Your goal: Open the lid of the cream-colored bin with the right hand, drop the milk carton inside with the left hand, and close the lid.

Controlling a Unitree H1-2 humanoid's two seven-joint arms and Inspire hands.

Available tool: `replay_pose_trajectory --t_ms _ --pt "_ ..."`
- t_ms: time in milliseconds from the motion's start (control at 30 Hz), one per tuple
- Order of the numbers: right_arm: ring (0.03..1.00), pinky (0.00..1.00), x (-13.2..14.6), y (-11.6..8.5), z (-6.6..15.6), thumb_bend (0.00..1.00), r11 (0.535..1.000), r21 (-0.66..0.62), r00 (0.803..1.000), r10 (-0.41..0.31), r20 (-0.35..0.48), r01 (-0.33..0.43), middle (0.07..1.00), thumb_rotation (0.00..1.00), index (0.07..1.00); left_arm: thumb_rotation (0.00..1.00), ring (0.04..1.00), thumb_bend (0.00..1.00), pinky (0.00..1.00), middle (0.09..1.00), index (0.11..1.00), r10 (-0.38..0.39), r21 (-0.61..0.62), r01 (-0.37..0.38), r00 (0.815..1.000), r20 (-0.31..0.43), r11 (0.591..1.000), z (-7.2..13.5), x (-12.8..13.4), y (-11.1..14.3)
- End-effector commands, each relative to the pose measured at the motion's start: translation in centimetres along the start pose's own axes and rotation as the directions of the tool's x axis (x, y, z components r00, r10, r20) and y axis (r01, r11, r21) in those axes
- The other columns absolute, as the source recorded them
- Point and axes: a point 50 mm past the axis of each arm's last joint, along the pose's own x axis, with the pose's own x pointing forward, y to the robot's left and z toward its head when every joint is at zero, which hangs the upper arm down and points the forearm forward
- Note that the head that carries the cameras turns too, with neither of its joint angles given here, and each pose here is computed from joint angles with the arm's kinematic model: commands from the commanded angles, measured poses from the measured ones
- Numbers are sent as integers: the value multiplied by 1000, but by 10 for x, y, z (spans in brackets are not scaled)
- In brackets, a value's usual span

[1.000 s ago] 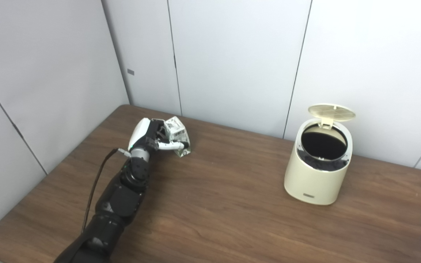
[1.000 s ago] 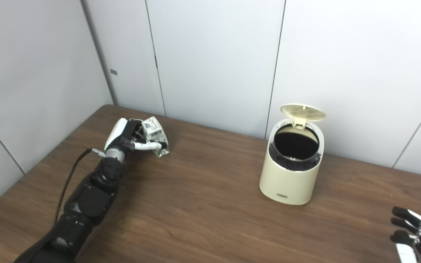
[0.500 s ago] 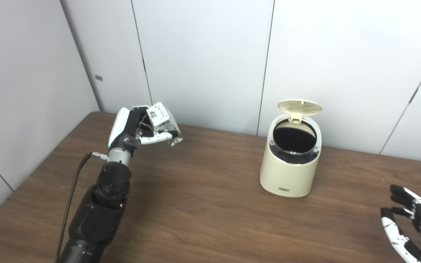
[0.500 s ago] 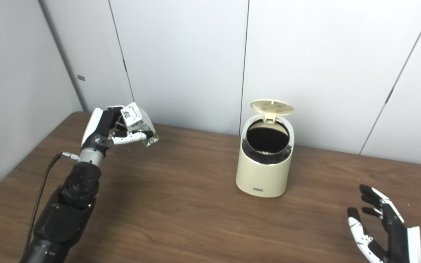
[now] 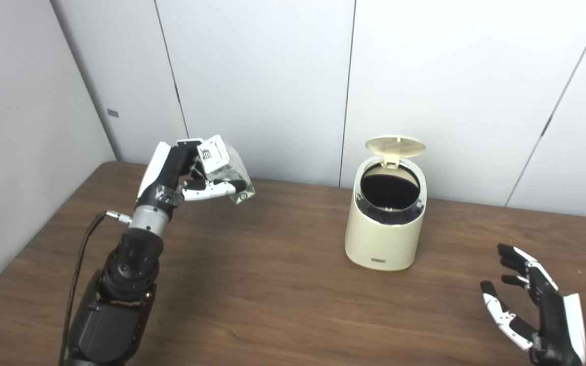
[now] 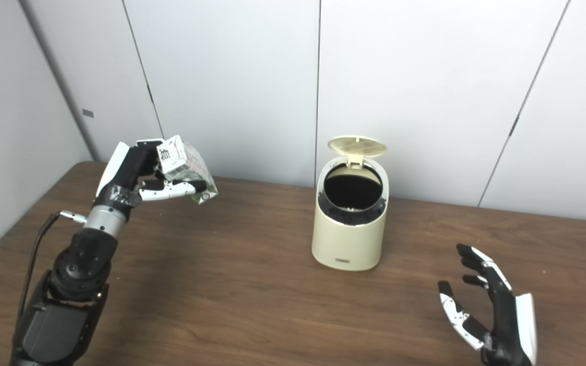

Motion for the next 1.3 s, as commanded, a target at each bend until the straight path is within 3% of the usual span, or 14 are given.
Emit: replay_pose_trajectory --t_ms 0,133,300,467,600,833,1267 --pt "775 668 -2 10 -3 106 1000 17 1000 -4 -17 4 791 171 780 0 343 522 276 465 486 31 -18 -28 989 147 999 35 10 6" --pt "784 677 0 13 -4 110 1000 22 1000 -3 -23 4 801 174 792 0 417 521 357 498 469 38 -66 -26 981 190 997 53 6 -6" --pt "781 680 1 18 -6 123 1000 13 999 -16 -40 16 799 206 793 0 471 504 380 493 465 34 -102 -3 954 297 995 72 0 -24" --pt "792 693 3 22 -7 141 999 21 998 -25 -49 26 803 428 794 0 470 503 380 496 465 31 -135 22 924 380 991 77 -5 -46" --pt "796 694 4 26 -6 145 999 28 998 -30 -49 32 808 454 802 0 447 503 337 488 485 26 -169 43 922 386 985 77 -9 -64" --pt "789 686 6 32 -9 215 999 14 998 -37 -46 37 808 666 800 0 437 503 330 485 496 14 -178 62 919 395 982 77 -14 -88" --pt "796 688 7 42 -9 173 999 17 998 -35 -51 36 809 501 795 0 443 503 349 488 481 -8 -203 109 896 443 973 87 -17 -127"
